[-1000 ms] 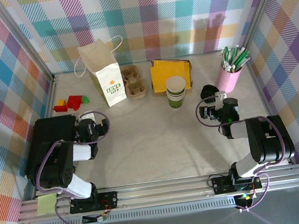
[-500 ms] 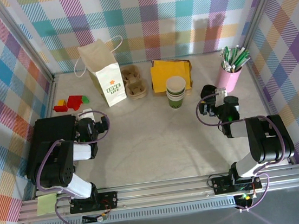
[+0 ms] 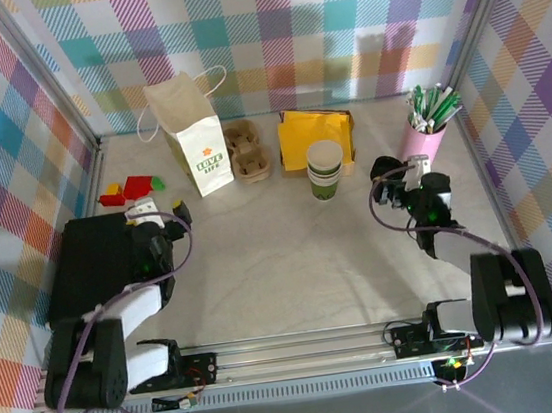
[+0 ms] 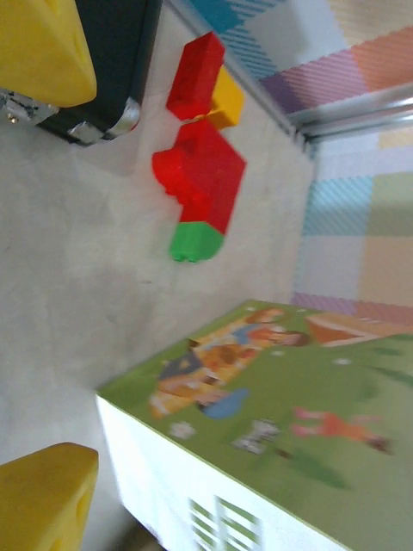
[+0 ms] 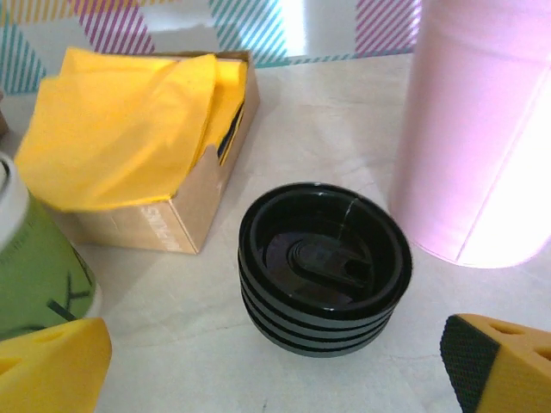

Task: Pack the takeout coffee

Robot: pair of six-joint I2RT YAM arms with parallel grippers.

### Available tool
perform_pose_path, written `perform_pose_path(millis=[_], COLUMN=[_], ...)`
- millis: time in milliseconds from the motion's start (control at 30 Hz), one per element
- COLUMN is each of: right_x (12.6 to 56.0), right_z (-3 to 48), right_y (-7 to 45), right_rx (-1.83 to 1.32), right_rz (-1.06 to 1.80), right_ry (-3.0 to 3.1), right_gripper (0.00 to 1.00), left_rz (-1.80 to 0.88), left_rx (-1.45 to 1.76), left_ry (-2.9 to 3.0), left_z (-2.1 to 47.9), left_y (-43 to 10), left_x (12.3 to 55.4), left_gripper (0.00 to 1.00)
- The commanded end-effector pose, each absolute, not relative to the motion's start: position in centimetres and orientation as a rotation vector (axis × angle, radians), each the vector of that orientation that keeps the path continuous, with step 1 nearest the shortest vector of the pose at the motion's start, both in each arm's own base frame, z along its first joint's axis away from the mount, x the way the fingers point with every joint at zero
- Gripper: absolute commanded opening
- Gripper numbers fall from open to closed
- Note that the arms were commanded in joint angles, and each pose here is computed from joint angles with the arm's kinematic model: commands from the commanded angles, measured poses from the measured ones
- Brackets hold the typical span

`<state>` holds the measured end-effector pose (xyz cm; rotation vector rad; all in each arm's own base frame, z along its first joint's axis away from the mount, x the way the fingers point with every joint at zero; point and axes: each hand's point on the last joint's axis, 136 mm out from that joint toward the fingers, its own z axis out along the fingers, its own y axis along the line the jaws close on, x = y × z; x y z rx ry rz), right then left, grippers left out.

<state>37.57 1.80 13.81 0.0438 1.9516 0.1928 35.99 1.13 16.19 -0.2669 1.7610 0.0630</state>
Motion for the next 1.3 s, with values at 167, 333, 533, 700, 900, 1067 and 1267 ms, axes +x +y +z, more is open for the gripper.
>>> perform_pose_path(millis=[167, 333, 533, 700, 900, 1067, 1267], right_x=[33.8, 33.9, 35.6, 37.6, 39.8, 40.9, 41.6], right_z=[21.8, 25.8, 26.1, 23.7, 20.8, 19.5, 19.0], right_y=[4.2, 7.7, 12.4, 13.7, 15.3, 15.7, 16.1], right_rx=[0.377, 0.376, 0.285, 0.323, 0.316, 0.313, 0.309], right_rz=[0.54, 0.559, 0.394, 0.293, 0.293, 0.278, 0.276], right_ry=[2.166, 2.289, 2.478, 2.569, 2.652, 2.678, 2.694], right_gripper=[0.99, 0.99, 0.94, 0.88, 0.69, 0.51, 0.34], left_rz=[-0.121, -0.284, -0.474, -0.533, -0.595, -0.621, -0.635], left_rx=[-0.568, -0.536, -0.401, -0.309, -0.234, -0.207, -0.19], left_ry=[1.858, 2.044, 2.17, 2.208, 2.172, 2.155, 2.147], left_z=[21.1, 22.9, 24.7, 26.0, 27.9, 28.6, 29.1], left_y=[0.9, -2.4, -6.5, -8.3, -9.4, -9.9, -10.1], left_x=[31.9, 31.2, 30.4, 29.7, 29.2, 28.9, 28.6], left_gripper=[1.0, 1.0, 1.0, 1.0, 0.98, 0.96, 0.95])
